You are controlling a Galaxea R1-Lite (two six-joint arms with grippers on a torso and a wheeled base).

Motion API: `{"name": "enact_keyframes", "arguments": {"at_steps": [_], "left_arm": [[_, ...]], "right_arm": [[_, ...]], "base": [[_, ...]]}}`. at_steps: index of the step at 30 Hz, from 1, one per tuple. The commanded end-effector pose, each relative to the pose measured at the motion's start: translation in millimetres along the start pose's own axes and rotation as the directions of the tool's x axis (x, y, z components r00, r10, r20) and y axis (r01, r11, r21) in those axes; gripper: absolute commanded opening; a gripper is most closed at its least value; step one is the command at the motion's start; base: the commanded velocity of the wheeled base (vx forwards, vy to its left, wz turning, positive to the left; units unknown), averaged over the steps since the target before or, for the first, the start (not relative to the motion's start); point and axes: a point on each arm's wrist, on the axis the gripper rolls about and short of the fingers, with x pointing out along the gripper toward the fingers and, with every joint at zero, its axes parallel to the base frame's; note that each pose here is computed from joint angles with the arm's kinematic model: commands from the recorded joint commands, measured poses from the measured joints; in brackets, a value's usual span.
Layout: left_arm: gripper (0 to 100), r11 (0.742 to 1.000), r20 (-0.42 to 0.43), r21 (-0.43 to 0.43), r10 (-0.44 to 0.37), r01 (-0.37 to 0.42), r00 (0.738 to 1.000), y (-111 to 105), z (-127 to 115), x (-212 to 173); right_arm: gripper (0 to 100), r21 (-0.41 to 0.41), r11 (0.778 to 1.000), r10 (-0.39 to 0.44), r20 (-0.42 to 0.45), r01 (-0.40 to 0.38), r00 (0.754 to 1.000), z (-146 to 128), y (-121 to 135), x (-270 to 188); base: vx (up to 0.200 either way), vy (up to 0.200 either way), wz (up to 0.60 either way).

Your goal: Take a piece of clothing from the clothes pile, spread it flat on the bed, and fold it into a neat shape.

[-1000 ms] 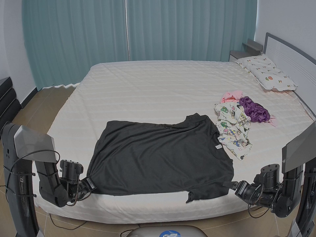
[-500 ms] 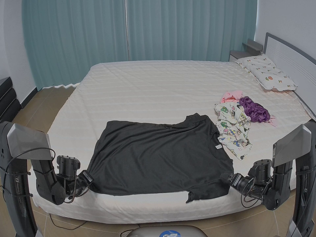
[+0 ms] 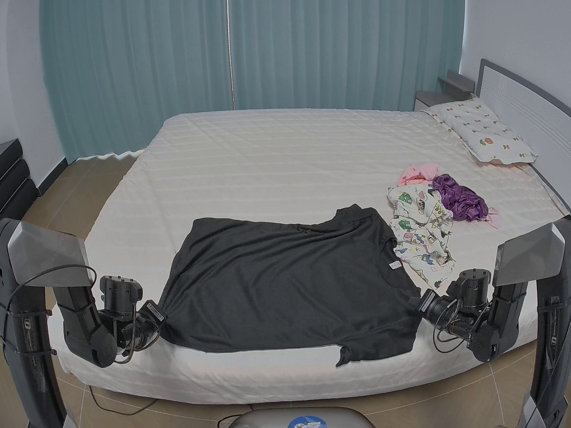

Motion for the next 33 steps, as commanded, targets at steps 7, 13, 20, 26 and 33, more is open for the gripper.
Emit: {"name": "enact_keyframes", "arguments": {"at_steps": [7, 13, 20, 26, 33], "left_arm": [[0, 0.999, 0.022, -0.047, -0.009, 0.010, 1.000, -0.2, 8.4, 4.3], [0, 0.999, 0.015, -0.046, -0.010, 0.011, 1.000, 0.2, 7.6, 2.0], [0, 0.999, -0.025, -0.044, -0.023, 0.022, 0.999, 3.4, 5.0, -10.4], [0, 0.999, -0.036, -0.039, 0.003, -0.004, 0.999, 11.0, 3.1, -19.8], [0, 0.999, -0.030, -0.025, 0.022, -0.023, 0.999, 17.3, 7.0, -17.4]], "right_arm": [[0, -0.023, 1.000, 0.002, -0.007, -0.002, 1.000, 24.1, 6.6, 9.4], [100, -0.005, 1.000, -0.026, -0.072, 0.026, 0.997, 20.7, -9.5, -10.9], [100, -0.081, 0.994, -0.087, -0.147, 0.076, 0.985, 3.0, -22.9, -24.5], [100, -0.087, 0.993, -0.091, -0.167, 0.078, 0.982, -3.7, -24.8, -16.8], [100, -0.098, 0.993, -0.086, -0.186, 0.069, 0.979, -10.4, -24.3, -4.7]], "base": [[0.000, 0.000, 0.00], [0.000, 0.000, 0.00], [0.000, 0.000, 0.00], [0.000, 0.000, 0.00], [0.000, 0.000, 0.00]]}}
